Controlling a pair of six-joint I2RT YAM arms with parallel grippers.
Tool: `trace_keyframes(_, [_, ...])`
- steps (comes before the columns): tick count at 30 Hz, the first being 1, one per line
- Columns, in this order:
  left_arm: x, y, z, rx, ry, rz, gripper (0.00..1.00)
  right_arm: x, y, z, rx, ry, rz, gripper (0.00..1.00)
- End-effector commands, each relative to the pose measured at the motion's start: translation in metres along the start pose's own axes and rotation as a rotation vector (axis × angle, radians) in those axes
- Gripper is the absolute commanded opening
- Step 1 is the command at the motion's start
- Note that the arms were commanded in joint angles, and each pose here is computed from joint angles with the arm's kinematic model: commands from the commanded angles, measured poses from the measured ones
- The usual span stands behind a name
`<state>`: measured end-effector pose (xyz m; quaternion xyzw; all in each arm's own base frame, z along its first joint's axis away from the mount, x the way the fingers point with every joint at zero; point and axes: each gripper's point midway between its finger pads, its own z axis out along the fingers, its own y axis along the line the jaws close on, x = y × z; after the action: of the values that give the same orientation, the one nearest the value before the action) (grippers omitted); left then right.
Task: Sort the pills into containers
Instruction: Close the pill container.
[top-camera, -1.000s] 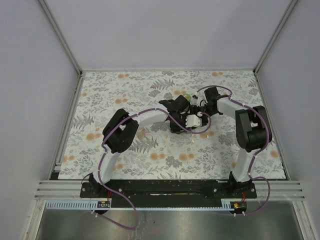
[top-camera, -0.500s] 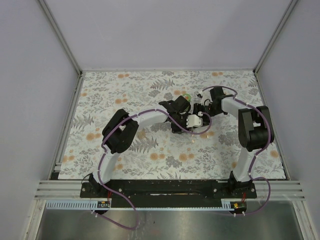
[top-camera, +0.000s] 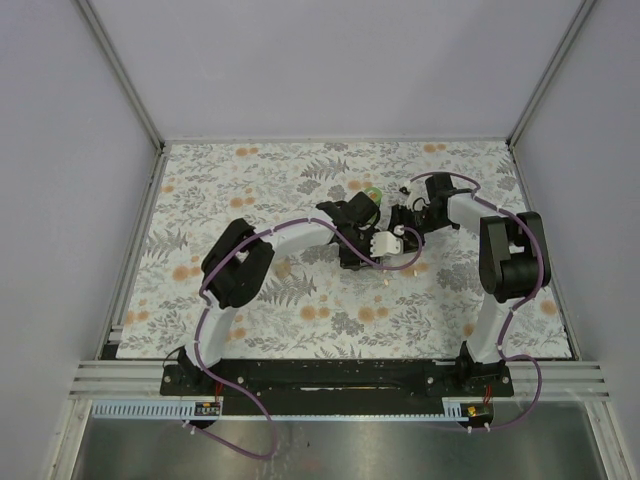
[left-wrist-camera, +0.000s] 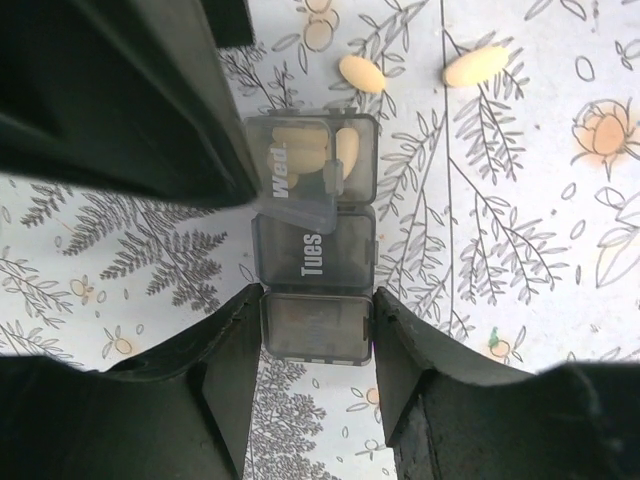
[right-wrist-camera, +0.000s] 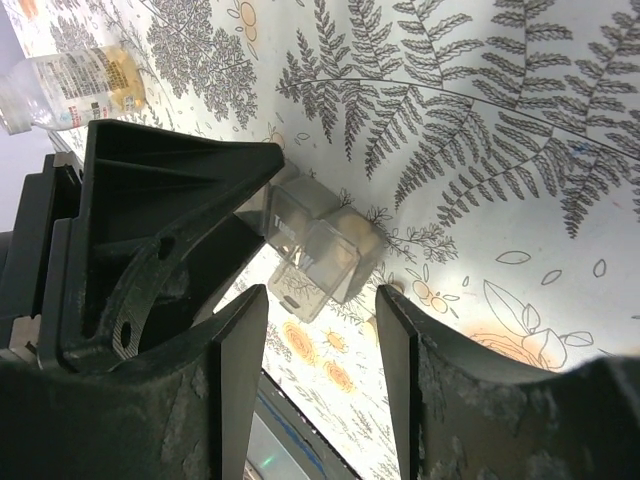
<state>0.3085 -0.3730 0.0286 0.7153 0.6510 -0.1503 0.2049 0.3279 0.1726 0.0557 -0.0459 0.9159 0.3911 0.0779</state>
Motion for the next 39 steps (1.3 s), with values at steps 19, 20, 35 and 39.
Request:
trace_keyframes(19, [-0.032,0.0,-0.056,-0.027,-0.118,-0.038,0.0,-0.008,0.027,-0.015,-0.138,-0.02,-0.003,0.61])
trace_keyframes(20, [-0.034,0.002,-0.058,-0.033,-0.122,-0.041,0.0,-0.009,0.028,-0.016,-0.141,-0.022,-0.005,0.61])
trace_keyframes(35, [-0.053,0.015,-0.069,-0.074,-0.173,-0.087,0.0,-0.006,0.039,-0.016,-0.22,-0.014,0.014,0.64])
trace_keyframes(39, [-0.056,0.018,-0.073,-0.086,-0.183,-0.092,0.0,-0.005,0.041,-0.016,-0.238,-0.01,0.016,0.64])
